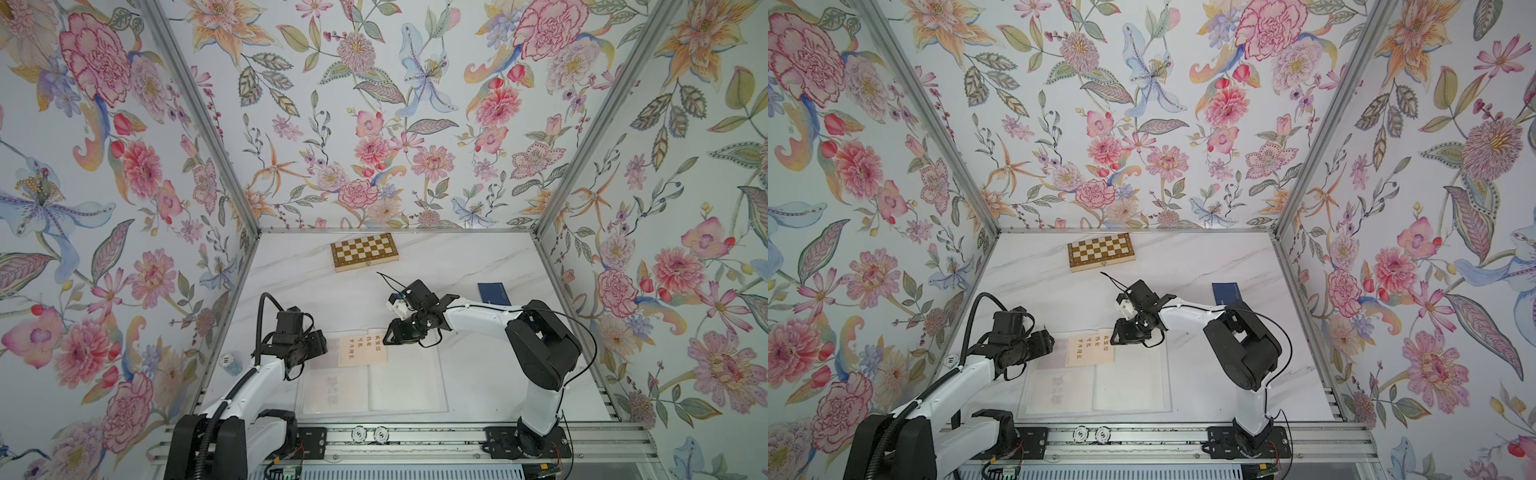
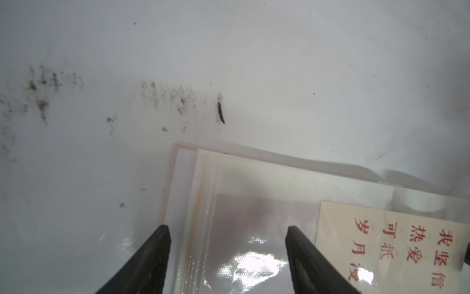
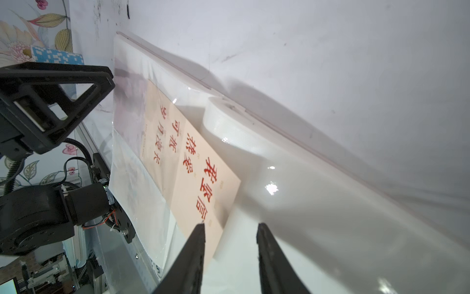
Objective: Place the photos into the photo albums
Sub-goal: Insert the photo into the photo album.
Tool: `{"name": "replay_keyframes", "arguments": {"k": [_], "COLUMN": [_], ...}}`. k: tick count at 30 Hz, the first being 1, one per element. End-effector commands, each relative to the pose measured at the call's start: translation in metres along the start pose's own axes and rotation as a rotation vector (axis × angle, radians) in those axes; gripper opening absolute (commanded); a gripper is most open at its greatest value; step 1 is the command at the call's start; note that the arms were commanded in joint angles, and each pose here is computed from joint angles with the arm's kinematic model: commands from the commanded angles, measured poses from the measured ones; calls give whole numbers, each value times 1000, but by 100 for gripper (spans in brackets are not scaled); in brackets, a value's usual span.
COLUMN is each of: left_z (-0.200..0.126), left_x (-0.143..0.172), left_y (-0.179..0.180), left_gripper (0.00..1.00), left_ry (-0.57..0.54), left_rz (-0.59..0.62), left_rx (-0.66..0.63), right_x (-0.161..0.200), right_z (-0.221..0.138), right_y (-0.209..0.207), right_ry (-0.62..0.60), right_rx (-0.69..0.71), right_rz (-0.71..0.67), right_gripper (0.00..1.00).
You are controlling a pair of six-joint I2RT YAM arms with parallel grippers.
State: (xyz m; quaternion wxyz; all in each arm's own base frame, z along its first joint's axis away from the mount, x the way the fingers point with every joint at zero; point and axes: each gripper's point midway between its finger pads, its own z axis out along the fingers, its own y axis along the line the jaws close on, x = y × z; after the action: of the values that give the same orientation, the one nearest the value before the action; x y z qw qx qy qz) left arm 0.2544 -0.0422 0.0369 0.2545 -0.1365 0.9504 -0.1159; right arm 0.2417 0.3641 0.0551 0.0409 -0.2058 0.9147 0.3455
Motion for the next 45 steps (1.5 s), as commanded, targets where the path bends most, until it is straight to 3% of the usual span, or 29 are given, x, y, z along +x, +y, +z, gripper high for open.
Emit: {"name": "replay_keyframes", "arguments": {"k": [1,32,45], "left_z": [2,4,4], "left_x": [3,6,5], "left_y": [6,8,6], "left_gripper": [71,72,72], "left_ry": [3,9,3], "left_rz": [-16,-31,-24], "left_rx": [-15,25,36], "right_x": [5,-9,-6], "right_z": [1,61,60], "right_y": [15,69,66], "right_ry": [4,58,51], "right_rx": [4,-62,-59], "right_rz": [-23,-71,-67], "right_gripper": [36,36,38]}}
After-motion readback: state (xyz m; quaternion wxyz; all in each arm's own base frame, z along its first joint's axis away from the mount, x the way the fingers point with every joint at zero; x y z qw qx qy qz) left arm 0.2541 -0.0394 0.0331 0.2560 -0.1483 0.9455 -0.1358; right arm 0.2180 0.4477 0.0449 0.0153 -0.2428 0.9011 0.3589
